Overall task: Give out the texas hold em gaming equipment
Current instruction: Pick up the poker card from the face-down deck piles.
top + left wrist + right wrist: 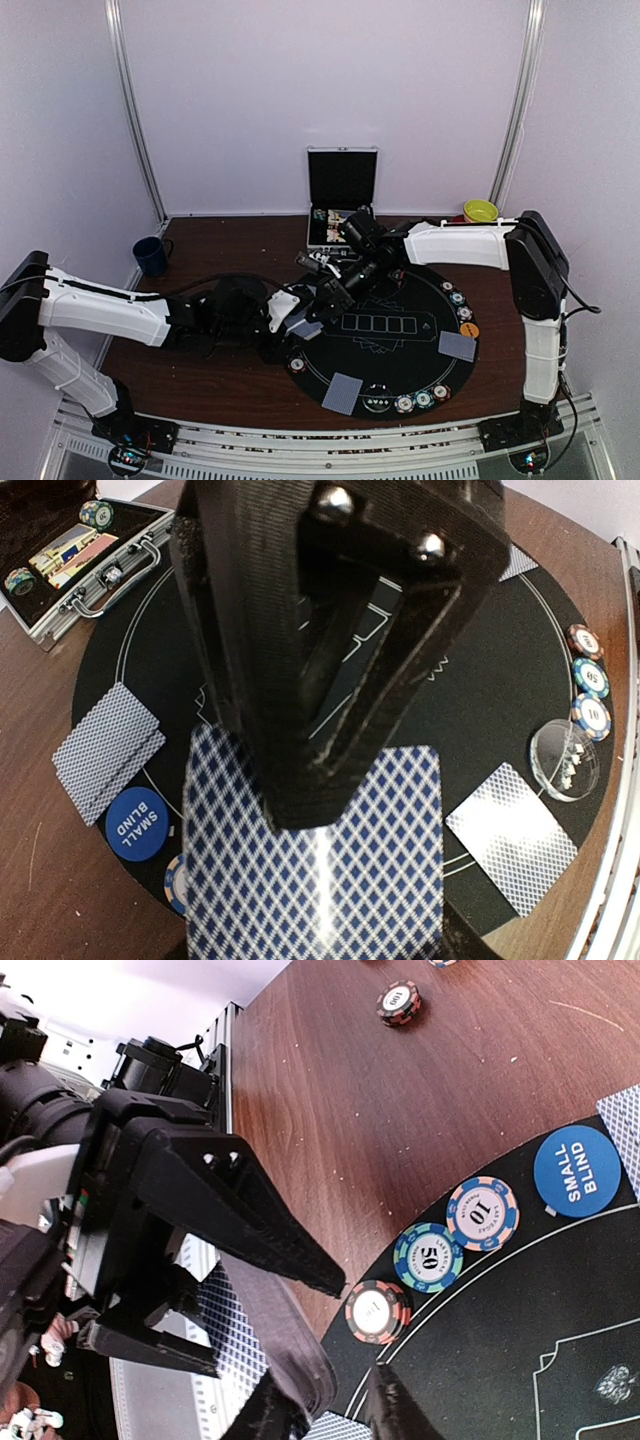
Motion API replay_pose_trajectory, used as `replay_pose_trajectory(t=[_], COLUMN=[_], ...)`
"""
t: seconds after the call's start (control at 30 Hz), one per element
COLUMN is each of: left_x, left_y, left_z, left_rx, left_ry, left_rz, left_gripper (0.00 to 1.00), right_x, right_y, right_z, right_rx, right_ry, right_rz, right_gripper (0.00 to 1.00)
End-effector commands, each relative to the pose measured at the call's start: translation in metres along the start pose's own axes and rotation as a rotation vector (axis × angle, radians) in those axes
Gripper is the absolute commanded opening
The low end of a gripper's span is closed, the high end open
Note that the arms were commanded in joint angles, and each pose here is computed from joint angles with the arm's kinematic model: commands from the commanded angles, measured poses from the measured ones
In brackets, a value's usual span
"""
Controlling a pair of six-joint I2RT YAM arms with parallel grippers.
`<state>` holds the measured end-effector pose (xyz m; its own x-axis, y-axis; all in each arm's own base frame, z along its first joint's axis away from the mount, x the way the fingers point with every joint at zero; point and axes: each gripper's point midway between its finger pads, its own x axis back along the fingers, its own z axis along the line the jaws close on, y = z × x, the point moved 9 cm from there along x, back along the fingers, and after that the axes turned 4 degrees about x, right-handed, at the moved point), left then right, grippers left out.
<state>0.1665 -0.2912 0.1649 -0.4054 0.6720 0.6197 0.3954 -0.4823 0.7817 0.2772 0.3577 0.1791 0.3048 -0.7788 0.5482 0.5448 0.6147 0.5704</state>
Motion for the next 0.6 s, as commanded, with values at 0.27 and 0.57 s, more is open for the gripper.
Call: replay_pose_trajectory(t=[0.27,0.57], left_x=[0.000,-0.002], left_y=[0.018,0.018], left_z=[-0.004,-0.005], left_rx=[-0.015,-0.018], left_ry=[-0.021,-0.034], left_rz=[-0.088,-0.086], left_gripper=[0.53,0.53], right_x=[0.014,-0.010], right_y=[-0.002,0.000], right_z=[0.007,0.010], right_rx=[0.002,-0.024], right_ry=[0.015,0.101], right_rz=[-0.002,0.027], right_gripper=[0.26,0.53])
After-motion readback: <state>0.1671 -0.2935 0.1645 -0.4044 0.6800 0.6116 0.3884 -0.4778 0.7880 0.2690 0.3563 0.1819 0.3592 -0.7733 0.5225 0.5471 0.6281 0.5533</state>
